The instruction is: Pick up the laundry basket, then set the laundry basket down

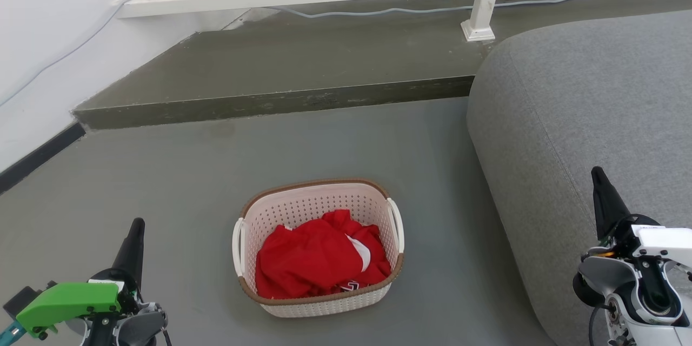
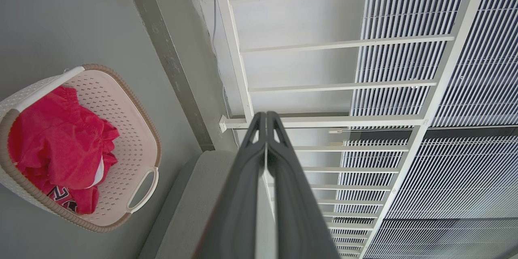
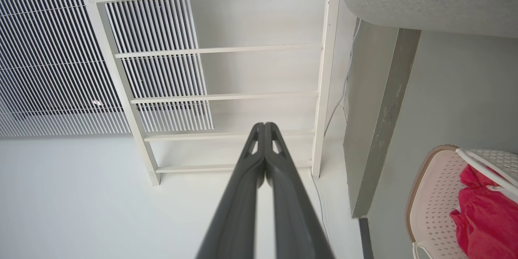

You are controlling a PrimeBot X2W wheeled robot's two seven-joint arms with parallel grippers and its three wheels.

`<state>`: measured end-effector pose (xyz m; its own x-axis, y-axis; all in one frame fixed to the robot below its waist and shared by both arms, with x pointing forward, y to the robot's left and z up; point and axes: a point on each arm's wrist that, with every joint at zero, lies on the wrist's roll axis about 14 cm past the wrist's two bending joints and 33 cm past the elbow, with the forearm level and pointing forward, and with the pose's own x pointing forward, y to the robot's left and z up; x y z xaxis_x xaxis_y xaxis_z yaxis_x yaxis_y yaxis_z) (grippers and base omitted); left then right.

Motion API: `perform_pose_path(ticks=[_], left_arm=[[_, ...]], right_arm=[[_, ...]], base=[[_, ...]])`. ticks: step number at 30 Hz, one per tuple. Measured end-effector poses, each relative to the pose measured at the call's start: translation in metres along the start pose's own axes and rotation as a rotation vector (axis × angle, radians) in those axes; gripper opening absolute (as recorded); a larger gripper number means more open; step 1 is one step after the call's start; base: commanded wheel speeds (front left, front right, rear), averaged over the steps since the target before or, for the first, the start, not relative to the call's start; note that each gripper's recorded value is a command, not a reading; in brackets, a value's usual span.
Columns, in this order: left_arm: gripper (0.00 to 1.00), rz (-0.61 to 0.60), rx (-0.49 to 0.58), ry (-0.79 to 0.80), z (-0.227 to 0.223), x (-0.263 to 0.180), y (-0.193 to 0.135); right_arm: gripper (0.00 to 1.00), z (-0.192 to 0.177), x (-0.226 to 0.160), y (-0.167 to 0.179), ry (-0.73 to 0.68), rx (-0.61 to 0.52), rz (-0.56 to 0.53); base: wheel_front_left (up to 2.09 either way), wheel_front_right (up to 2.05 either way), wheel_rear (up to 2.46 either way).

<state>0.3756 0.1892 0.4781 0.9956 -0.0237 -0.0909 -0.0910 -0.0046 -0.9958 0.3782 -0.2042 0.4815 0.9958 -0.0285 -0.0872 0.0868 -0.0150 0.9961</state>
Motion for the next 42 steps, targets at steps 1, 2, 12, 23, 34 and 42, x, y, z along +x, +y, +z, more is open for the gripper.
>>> perform_pose_path(ticks=[1,2,12,23,34,42], left_arm=[[0.0,0.0,0.0,0.0,0.0,0.0,0.0],[0.0,0.0,0.0,0.0,-0.0001,0.0,0.0],[0.0,0.0,0.0,0.0,-0.0001,0.0,-0.0001],[0.0,0.0,0.0,0.0,-0.0001,0.0,-0.0001],[0.0,-0.001,0.0,0.0,-0.0001,0.0,-0.0002],[0.0,-0.001,0.0,0.0,-0.0001,0.0,-0.0002]], right_arm=[[0.0,0.0,0.0,0.0,0.0,0.0,0.0],[0.0,0.0001,0.0,-0.0001,0.0,0.0,0.0],[0.0,0.0003,-0.0001,-0.0002,-0.001,0.001,0.0],[0.0,0.0005,-0.0001,-0.0003,-0.002,0.001,0.0],[0.0,0.0005,-0.0001,-0.0003,0.0,0.001,0.0],[0.0,0.0009,-0.0001,-0.0003,-0.002,0.002,0.0]], base=[[0.0,0.0,0.0],[0.0,0.0,0.0],[0.0,0.0,0.0],[0.0,0.0,0.0],[0.0,0.0,0.0],[0.0,0.0,0.0]])
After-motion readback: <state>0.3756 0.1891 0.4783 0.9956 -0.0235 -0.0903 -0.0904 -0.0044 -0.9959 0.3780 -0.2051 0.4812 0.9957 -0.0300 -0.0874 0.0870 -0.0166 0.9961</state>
